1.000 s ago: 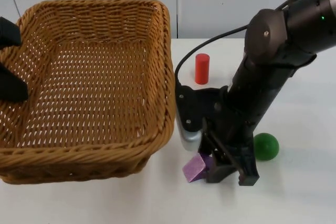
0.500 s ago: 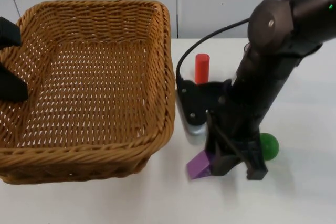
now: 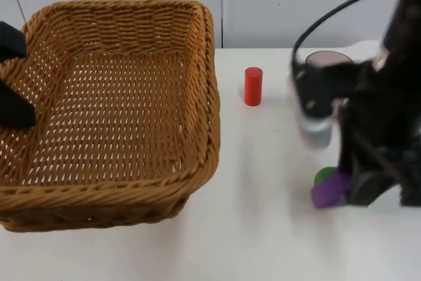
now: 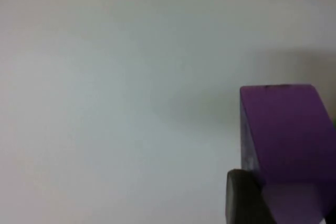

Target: Pick up the basket with the left hand and place the triangular block into the basket with the right hand.

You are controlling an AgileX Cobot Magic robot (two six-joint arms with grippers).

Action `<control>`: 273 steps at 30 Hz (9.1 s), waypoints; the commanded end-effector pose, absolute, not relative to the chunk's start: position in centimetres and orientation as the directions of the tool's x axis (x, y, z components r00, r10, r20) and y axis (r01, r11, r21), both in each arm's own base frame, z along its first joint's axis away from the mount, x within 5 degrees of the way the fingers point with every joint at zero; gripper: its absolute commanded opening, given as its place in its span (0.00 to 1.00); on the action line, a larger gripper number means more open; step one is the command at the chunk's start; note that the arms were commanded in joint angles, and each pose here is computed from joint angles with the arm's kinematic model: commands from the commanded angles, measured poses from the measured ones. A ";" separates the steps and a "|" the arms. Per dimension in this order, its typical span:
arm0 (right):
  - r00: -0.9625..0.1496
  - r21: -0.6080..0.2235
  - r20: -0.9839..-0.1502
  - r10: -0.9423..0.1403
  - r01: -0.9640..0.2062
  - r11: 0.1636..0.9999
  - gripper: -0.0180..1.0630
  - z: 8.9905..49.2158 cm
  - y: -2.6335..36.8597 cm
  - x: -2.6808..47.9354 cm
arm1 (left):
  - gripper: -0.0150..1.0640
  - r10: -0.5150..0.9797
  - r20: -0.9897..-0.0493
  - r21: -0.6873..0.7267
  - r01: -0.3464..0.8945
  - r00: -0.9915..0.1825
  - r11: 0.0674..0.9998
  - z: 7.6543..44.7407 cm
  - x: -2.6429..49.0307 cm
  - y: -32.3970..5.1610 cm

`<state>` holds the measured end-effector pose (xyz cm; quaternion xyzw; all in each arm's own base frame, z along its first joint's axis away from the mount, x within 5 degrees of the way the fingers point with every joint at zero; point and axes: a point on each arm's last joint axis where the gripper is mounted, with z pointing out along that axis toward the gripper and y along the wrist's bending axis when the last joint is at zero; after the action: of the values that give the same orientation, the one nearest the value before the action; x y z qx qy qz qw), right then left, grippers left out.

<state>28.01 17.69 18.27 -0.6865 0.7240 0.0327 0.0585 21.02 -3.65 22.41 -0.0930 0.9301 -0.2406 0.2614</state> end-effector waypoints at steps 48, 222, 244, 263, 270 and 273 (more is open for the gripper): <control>-0.525 -0.072 -0.451 -0.722 -0.785 0.615 0.02 33.3 28.0 29.2 | 0.01 -0.293 -0.401 -0.523 -0.046 -0.868 0.851 22.5 20.6 -3.9; -0.254 -0.078 -0.911 -0.324 -0.667 0.741 0.98 30.1 -2.2 -0.6 | 0.99 0.014 -0.890 0.031 -0.030 -0.455 0.999 27.8 -0.6 0.4; -0.327 -0.023 -0.891 -0.316 -0.662 0.749 0.98 28.1 -1.2 0.1 | 0.99 -0.021 -0.881 -0.002 -0.040 -0.473 0.999 27.5 -0.5 0.3; -0.309 -0.036 -0.888 -0.340 -0.690 0.723 0.98 28.0 -1.0 0.0 | 0.99 -0.021 -0.881 -0.002 -0.040 -0.473 0.999 27.5 -0.5 0.3; -0.309 -0.036 -0.888 -0.340 -0.690 0.723 0.98 28.0 -1.0 0.0 | 0.99 -0.023 -0.881 -0.006 -0.037 -0.473 0.999 27.5 -0.5 0.3; -0.310 -0.034 -0.888 -0.339 -0.691 0.722 0.98 28.0 -1.0 -0.1 | 0.99 -0.023 -0.881 -0.006 -0.037 -0.473 0.999 27.5 -0.5 0.3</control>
<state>-0.13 -1.09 28.08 -0.3247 0.7926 0.1797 0.4837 -0.47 0.33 27.61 -0.0146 0.8571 0.0140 0.5148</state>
